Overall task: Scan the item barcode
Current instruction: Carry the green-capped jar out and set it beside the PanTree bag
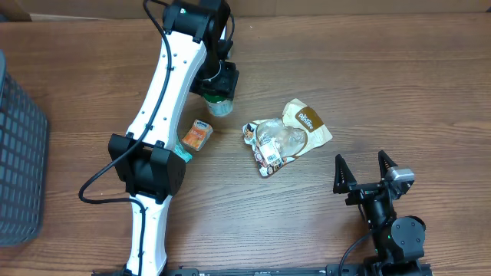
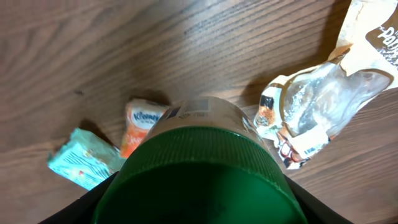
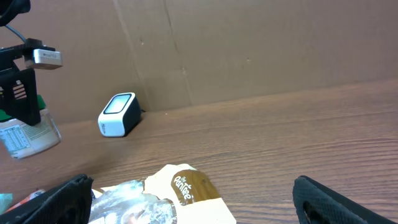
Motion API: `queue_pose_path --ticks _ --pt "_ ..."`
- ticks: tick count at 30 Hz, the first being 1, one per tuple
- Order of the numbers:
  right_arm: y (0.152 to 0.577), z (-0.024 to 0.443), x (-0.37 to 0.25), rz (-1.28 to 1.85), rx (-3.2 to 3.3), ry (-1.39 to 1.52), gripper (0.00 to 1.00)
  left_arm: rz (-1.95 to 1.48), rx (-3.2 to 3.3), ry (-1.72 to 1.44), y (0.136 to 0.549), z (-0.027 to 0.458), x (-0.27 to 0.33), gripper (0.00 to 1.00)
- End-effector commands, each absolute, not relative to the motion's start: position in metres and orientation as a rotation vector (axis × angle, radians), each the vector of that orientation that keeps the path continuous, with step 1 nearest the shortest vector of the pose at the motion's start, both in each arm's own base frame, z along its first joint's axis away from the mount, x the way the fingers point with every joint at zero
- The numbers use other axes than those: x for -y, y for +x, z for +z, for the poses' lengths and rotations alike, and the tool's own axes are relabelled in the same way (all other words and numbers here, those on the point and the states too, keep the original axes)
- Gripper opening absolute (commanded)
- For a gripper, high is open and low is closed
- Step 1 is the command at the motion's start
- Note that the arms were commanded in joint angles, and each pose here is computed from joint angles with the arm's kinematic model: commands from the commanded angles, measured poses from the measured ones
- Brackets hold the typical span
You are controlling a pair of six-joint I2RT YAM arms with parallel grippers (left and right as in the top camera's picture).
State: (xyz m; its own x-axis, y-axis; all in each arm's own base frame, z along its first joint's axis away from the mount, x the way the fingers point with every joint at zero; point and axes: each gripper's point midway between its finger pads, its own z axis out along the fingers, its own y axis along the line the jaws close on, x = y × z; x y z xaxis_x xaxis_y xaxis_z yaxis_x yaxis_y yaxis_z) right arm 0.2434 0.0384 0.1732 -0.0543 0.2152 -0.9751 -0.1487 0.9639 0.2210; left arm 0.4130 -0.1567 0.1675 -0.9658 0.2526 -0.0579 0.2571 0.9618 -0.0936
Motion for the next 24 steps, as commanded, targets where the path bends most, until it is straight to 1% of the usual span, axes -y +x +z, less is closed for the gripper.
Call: queue_pose_path --ticks 1,5,13,17,24 --pt "0.244 0.170 -0.038 0.292 -1.598 0.050 1.00 -0.131 -3.008 0.557 0.417 0.172 0.159 0.60" --pt "0.244 0.170 -0.039 0.292 -1.598 0.050 1.00 -0.126 -2.980 0.647 0.427 0.159 0.163 0.60" --pt "0.244 0.170 -0.038 0.292 -1.598 0.050 1.00 -0.114 -2.982 0.850 0.432 0.129 0.164 0.60" --pt "0.244 0.170 -0.038 0.292 -1.598 0.050 1.00 -0.113 -2.993 1.011 0.432 0.102 0.164 0.61" --pt "0.244 0.170 -0.038 0.292 -1.598 0.050 1.00 -0.157 -2.912 1.074 0.445 0.100 0.169 0.62"
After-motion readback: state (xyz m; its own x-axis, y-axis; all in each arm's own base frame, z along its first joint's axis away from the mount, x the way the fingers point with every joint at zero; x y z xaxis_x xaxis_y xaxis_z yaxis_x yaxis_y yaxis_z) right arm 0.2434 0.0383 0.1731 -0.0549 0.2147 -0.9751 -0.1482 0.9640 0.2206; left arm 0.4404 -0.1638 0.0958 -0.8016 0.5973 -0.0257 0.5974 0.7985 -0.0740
